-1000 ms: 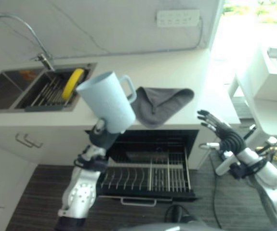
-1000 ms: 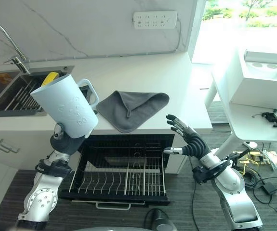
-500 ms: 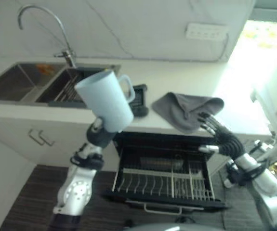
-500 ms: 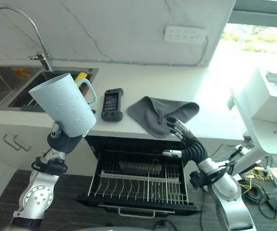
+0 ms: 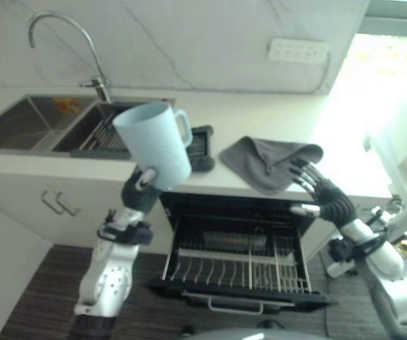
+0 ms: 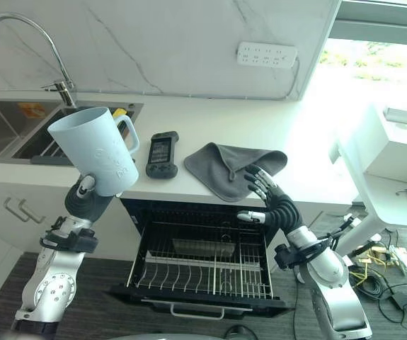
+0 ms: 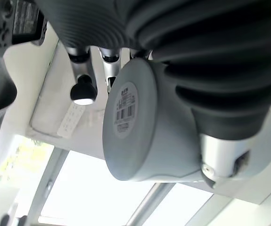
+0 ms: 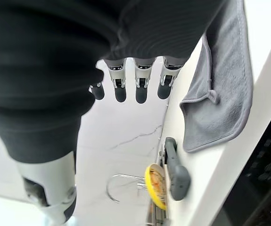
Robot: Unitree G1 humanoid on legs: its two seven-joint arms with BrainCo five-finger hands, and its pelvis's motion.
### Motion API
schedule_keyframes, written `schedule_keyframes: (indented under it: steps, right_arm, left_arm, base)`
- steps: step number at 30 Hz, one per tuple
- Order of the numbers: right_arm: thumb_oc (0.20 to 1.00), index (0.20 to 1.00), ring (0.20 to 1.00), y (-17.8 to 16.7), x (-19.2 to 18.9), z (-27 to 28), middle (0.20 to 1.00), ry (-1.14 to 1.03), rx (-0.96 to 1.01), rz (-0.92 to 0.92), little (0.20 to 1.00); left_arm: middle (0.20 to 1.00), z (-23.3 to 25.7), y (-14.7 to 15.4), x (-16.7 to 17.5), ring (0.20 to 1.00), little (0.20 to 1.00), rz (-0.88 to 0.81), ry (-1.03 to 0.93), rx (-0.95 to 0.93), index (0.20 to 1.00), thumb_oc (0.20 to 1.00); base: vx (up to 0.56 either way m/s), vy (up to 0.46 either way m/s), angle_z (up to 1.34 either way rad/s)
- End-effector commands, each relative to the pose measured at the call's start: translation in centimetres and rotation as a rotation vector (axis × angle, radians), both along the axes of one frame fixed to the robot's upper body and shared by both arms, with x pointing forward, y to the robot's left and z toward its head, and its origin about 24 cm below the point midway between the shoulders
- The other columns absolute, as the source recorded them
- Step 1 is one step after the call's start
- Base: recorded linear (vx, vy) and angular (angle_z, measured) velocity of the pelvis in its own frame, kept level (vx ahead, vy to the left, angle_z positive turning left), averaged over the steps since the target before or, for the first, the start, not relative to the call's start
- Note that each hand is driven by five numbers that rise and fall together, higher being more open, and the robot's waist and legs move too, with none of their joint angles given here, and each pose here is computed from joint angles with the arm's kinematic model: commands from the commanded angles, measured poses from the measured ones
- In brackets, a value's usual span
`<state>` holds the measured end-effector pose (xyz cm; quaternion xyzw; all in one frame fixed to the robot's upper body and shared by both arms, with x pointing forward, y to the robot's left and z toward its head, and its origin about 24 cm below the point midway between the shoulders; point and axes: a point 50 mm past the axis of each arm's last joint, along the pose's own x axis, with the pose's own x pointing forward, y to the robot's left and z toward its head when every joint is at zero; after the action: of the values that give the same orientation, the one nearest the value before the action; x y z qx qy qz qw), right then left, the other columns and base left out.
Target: Place the dishes in the dishwasher.
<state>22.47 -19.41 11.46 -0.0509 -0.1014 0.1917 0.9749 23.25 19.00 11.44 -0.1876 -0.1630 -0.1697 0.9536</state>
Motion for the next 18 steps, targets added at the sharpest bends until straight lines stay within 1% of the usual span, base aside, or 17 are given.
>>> schedule_keyframes:
  steps: [1,4,6,7,9,10,12,17,18]
  right_arm:
    - [1.000,1.000,1.000,1.1,1.1,3.7,1.000,-0.165,0.072,0.073,1.000]
    - [1.000,1.000,1.000,1.7,1.3,4.5,1.000,-0.188,0.096,0.096,1.000]
    - [1.000,1.000,1.000,2.1,1.5,4.8,1.000,-0.200,0.104,0.106,1.000]
    - [1.000,1.000,1.000,2.5,1.7,5.1,1.000,-0.204,0.118,0.114,1.000]
    - [1.000,1.000,1.000,2.9,2.1,5.2,1.000,-0.208,0.129,0.119,1.000]
    - [1.000,1.000,1.000,3.3,2.3,5.3,1.000,-0.214,0.147,0.139,1.000]
    - [1.000,1.000,1.000,3.7,2.4,5.8,1.000,-0.243,0.158,0.148,1.000]
    - [1.000,1.000,1.000,5.7,2.5,7.1,1.000,-0.257,0.232,0.245,1.000]
    - [1.000,1.000,1.000,6.7,2.7,7.3,1.000,-0.248,0.253,0.287,1.000]
  left_arm:
    - [0.200,3.0,-0.2,0.9,0.200,0.200,0.103,-0.184,0.188,0.200,0.200]
    - [0.200,3.4,-0.6,1.3,0.200,0.200,0.197,-0.238,0.325,0.200,0.200]
    - [0.200,3.6,-0.9,1.7,0.200,0.200,0.263,-0.265,0.383,0.200,0.200]
    - [0.200,4.0,-1.5,2.0,0.200,0.200,0.276,-0.309,0.411,0.200,0.200]
    - [0.200,5.0,-1.9,1.9,0.200,0.200,0.391,-0.411,0.435,0.200,0.200]
    - [0.200,5.4,-1.9,1.9,0.200,0.200,0.460,-0.455,0.405,0.200,0.200]
    - [0.200,5.1,-2.4,2.1,0.200,0.200,0.465,-0.439,0.418,0.200,0.200]
    - [0.200,5.2,-4.5,2.4,0.200,0.200,0.578,-0.562,0.543,0.200,0.200]
    - [0.200,5.2,-5.3,2.7,0.200,0.200,0.607,-0.602,0.603,0.200,0.200]
  base:
    - [-0.03,-0.022,-0.05]
    - [-0.02,-0.020,-0.04]
    - [-0.01,-0.008,-0.02]
    - [0.00,0.000,0.00]
    - [0.00,-0.017,-0.01]
    - [0.00,-0.045,-0.04]
    - [-0.01,-0.041,-0.04]
    - [0.00,0.000,0.00]
    - [0.00,0.000,0.00]
